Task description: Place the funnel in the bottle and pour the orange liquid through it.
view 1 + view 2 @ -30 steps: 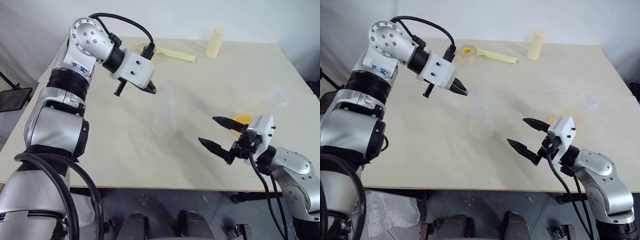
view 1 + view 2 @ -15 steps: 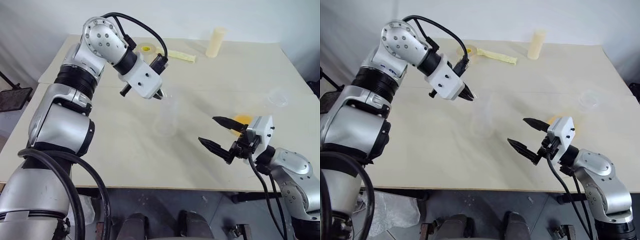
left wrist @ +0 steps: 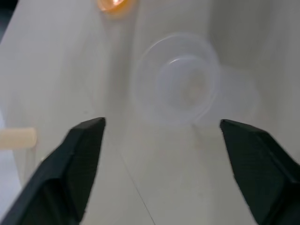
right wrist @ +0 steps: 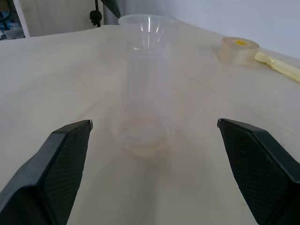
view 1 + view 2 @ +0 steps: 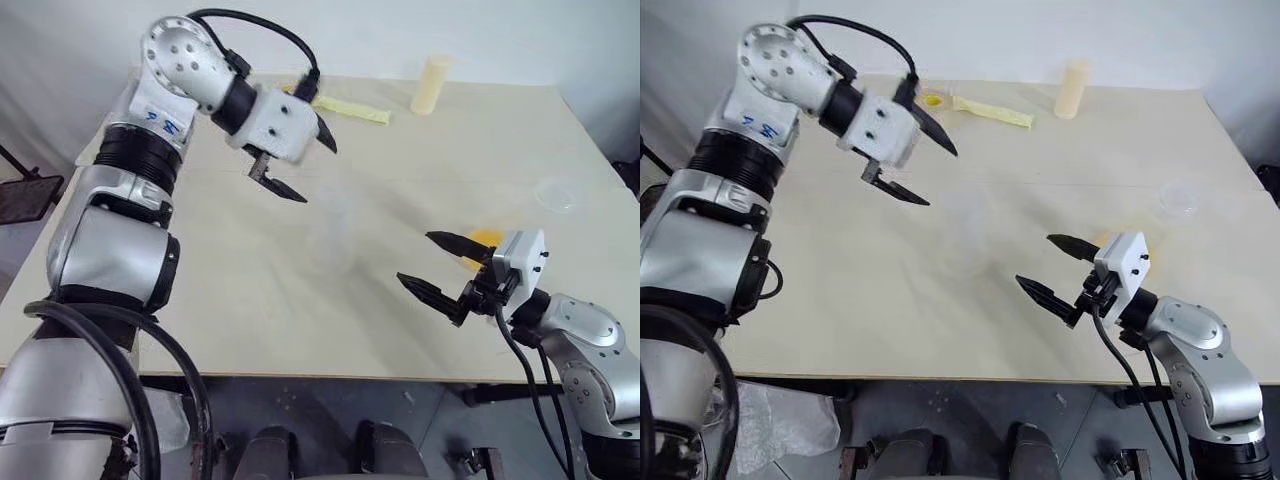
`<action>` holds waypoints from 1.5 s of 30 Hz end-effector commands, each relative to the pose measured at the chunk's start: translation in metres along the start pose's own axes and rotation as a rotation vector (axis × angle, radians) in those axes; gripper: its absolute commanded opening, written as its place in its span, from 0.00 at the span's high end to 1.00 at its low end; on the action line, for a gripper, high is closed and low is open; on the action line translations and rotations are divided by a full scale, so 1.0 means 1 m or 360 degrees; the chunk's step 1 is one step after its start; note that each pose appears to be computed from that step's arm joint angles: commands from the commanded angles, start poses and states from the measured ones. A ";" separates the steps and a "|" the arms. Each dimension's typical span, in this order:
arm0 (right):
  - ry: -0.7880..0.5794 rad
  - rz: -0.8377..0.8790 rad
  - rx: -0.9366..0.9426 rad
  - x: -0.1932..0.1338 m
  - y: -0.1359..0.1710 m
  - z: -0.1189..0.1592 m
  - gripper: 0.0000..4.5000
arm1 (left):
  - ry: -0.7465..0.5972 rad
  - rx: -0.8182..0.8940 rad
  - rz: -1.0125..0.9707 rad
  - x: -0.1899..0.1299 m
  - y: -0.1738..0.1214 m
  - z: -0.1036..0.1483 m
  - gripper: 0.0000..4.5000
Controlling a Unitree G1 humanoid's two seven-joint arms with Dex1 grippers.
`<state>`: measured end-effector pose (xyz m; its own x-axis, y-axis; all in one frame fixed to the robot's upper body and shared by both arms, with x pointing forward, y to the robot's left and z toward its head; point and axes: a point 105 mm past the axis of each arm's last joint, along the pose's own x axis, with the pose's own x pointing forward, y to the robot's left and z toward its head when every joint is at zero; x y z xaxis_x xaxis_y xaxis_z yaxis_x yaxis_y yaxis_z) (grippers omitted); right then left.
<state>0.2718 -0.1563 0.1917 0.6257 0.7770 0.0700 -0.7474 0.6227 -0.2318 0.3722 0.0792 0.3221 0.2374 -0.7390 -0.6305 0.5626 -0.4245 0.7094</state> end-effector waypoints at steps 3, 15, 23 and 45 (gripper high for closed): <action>-0.0021 -0.0100 -0.0073 -0.016 -0.007 0.013 0.00 | -0.0260 -0.0429 0.0252 -0.032 -0.007 -0.010 0.01; 0.0039 -0.0497 -0.0044 -0.053 -0.021 0.006 0.00 | -0.0851 -0.1252 0.0550 -0.017 -0.104 -0.038 0.01; 0.0079 -0.0871 -0.0035 -0.101 -0.027 0.005 0.00 | -0.1159 -0.1496 0.0446 -0.006 -0.145 -0.030 0.01; 0.0019 -0.1246 -0.0094 -0.107 -0.105 -0.006 0.00 | -0.1194 -0.1324 0.0582 0.000 -0.132 -0.032 0.01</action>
<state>0.2841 -0.2996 0.1932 0.9731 0.1255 0.1933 -0.1013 0.9862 -0.1307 0.3256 0.1551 0.2069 0.1389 -0.9858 0.0948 0.9753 0.1528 0.1597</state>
